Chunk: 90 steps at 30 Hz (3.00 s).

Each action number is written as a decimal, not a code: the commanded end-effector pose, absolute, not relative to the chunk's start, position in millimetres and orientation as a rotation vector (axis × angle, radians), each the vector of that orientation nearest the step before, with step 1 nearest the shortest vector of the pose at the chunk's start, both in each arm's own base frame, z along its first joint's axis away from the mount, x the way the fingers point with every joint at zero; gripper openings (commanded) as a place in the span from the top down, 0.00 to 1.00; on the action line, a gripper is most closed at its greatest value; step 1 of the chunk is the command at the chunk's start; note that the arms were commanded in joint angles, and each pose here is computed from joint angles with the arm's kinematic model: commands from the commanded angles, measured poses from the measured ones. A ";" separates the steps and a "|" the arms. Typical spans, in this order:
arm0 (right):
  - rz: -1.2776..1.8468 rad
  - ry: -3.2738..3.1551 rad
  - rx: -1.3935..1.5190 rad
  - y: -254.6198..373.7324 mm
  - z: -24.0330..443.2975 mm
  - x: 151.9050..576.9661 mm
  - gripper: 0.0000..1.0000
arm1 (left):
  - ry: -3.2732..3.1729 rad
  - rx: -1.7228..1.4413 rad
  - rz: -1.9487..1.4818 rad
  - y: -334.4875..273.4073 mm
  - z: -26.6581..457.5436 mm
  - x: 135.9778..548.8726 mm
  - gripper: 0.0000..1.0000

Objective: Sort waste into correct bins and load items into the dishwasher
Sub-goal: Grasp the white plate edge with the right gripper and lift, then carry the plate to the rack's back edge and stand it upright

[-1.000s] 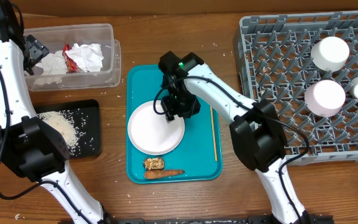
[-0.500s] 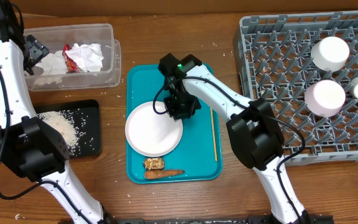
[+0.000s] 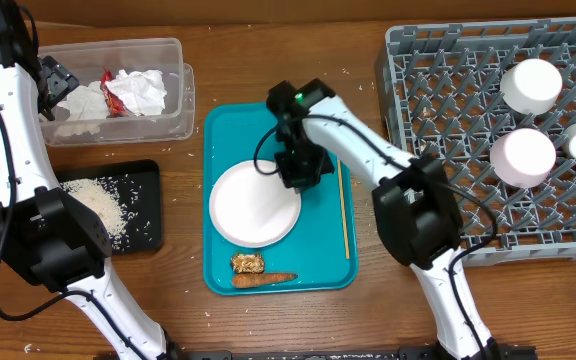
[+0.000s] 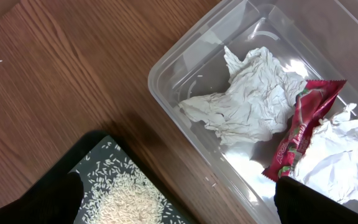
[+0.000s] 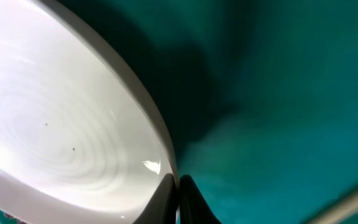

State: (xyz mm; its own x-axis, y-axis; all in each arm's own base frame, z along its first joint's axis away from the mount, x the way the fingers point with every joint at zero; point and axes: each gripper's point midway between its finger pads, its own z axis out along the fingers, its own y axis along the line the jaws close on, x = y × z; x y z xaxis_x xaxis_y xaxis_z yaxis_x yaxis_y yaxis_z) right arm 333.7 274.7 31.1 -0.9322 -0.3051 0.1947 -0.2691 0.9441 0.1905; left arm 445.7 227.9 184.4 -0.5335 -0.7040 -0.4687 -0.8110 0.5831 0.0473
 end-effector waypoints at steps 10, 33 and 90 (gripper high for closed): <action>-0.202 -3.217 0.136 178.6 157.5 430.0 0.96 | 2.366 -1.221 0.348 224.1 203.6 445.0 0.00; 0.838 -3.455 -1.050 -138.1 275.7 491.1 0.96 | 2.366 -1.221 0.347 224.0 203.6 445.1 0.00; 0.250 -3.485 -0.652 -11.0 233.0 483.9 0.37 | 2.366 -1.221 0.347 224.0 203.6 445.1 0.00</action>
